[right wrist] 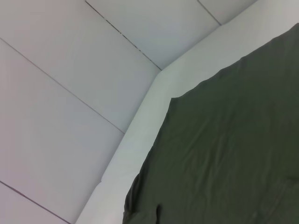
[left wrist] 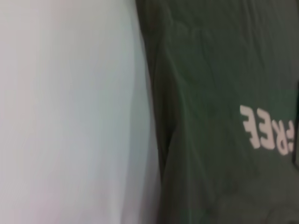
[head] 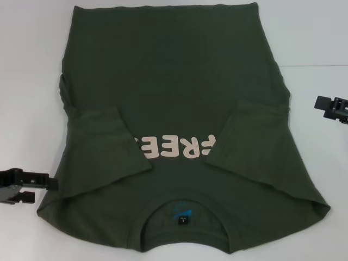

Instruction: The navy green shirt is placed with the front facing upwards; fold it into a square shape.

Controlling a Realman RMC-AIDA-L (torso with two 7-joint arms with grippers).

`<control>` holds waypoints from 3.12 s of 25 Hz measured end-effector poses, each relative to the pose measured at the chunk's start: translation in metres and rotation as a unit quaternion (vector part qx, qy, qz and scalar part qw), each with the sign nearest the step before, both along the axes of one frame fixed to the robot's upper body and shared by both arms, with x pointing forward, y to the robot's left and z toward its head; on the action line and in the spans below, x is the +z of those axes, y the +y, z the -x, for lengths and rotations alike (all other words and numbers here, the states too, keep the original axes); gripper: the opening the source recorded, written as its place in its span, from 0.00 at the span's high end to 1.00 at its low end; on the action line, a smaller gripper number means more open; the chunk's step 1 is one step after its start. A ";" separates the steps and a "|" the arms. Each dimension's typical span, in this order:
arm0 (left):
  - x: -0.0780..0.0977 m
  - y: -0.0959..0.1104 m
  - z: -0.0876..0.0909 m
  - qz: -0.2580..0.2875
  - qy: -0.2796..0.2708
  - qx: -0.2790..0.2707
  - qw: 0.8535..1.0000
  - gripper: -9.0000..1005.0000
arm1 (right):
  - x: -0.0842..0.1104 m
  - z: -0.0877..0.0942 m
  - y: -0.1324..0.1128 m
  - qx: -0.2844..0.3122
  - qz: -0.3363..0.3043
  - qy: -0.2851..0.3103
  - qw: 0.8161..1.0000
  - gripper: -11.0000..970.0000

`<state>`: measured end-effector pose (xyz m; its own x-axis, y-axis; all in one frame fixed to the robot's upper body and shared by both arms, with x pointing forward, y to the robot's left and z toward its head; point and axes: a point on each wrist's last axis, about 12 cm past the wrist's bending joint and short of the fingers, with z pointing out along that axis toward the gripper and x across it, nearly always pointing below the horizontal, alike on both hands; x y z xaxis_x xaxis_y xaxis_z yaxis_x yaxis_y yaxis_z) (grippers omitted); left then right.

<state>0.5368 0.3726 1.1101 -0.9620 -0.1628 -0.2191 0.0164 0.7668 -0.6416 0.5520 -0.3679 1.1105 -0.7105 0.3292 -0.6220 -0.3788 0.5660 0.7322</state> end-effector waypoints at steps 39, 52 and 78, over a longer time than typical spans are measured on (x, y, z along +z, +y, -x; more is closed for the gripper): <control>-0.008 -0.021 -0.018 -0.080 0.019 -0.061 0.995 0.16 | -0.003 0.003 0.001 0.001 0.000 0.003 1.000 0.03; -0.012 -0.033 -0.019 -0.047 0.040 -0.079 0.995 0.16 | -0.003 0.003 0.001 0.002 -0.001 0.003 1.000 0.03; -0.015 -0.047 -0.027 -0.050 0.037 -0.088 0.994 0.42 | -0.003 0.003 0.001 0.003 0.000 0.002 1.000 0.04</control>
<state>0.5642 0.3258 1.0950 -0.9878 0.0290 -0.1530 0.1117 0.8164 -0.5666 0.5492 -0.3671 1.1077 -0.7147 0.3249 -0.6193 -0.3789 0.5644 0.7334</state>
